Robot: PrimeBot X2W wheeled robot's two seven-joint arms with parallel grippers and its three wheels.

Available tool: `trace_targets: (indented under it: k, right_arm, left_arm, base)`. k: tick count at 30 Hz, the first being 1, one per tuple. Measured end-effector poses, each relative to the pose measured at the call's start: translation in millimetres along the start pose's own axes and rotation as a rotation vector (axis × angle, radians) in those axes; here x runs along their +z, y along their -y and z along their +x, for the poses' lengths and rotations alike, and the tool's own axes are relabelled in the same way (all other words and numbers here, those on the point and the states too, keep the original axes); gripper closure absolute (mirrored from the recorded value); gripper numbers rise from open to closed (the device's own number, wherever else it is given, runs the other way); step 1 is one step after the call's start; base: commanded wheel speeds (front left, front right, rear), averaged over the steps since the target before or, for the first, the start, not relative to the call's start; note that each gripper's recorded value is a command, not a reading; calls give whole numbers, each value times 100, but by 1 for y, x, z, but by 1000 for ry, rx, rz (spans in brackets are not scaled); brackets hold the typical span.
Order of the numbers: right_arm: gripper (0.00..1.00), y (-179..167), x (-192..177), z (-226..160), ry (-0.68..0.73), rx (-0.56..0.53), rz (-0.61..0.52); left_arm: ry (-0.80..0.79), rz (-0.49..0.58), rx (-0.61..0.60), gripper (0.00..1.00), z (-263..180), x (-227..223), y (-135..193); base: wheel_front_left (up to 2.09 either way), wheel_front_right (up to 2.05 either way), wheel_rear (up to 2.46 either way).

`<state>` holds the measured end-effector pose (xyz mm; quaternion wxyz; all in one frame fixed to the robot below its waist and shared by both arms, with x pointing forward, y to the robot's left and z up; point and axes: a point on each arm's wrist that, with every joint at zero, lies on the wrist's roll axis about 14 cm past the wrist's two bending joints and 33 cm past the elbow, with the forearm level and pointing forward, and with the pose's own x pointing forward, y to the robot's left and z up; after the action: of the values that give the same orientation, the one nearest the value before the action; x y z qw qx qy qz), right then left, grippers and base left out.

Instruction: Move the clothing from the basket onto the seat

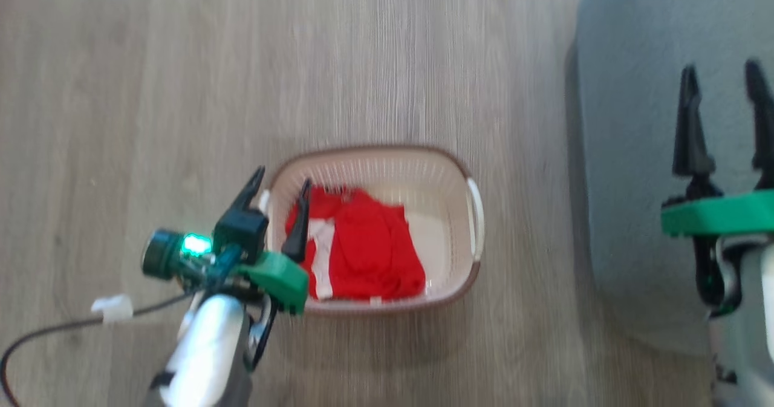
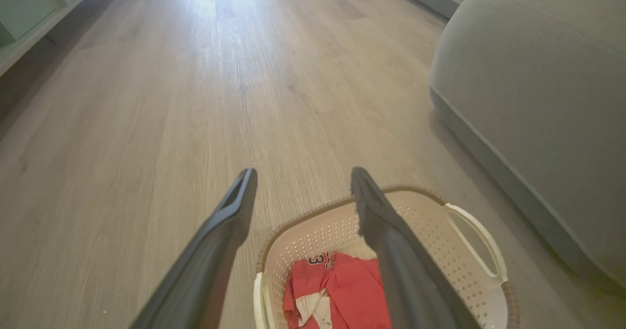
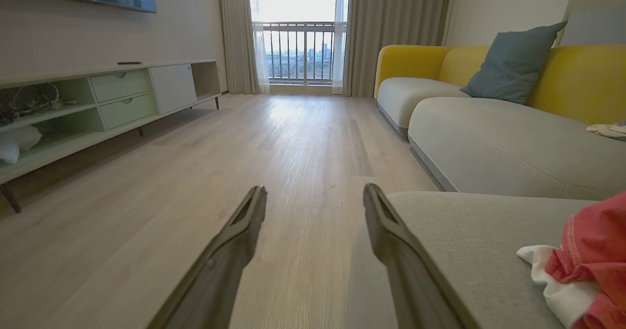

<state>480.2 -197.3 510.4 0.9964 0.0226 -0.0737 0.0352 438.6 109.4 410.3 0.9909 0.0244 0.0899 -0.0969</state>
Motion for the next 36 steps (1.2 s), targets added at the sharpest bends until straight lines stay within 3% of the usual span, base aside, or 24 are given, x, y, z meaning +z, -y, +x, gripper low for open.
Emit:
trace_targets:
  k: [6, 14, 18, 23, 36]
  right_arm:
    - [0, 0, -38, 27, -41, 28, -51]
    - [0, 4, -87, 31, -125, 34, -69]
    - [0, 15, -115, 22, -192, 5, -96]
    - [0, 12, -131, 13, -237, 24, -130]
    - [0, 18, -157, 1, -310, 13, -168]
  left_arm:
    - [-128, 60, -137, 0, 41, -54, 24]
    - [-325, 117, -220, 0, 66, -139, 28]
    - [-453, 184, -383, 0, 72, -195, 55]
    - [-580, 255, -502, 0, 66, -246, 68]
    - [-729, 285, -577, 0, 78, -315, 82]
  base:
    - [0, 0, 0]
    - [0, 0, 0]
    - [0, 0, 0]
    - [0, 0, 0]
    - [0, 0, 0]
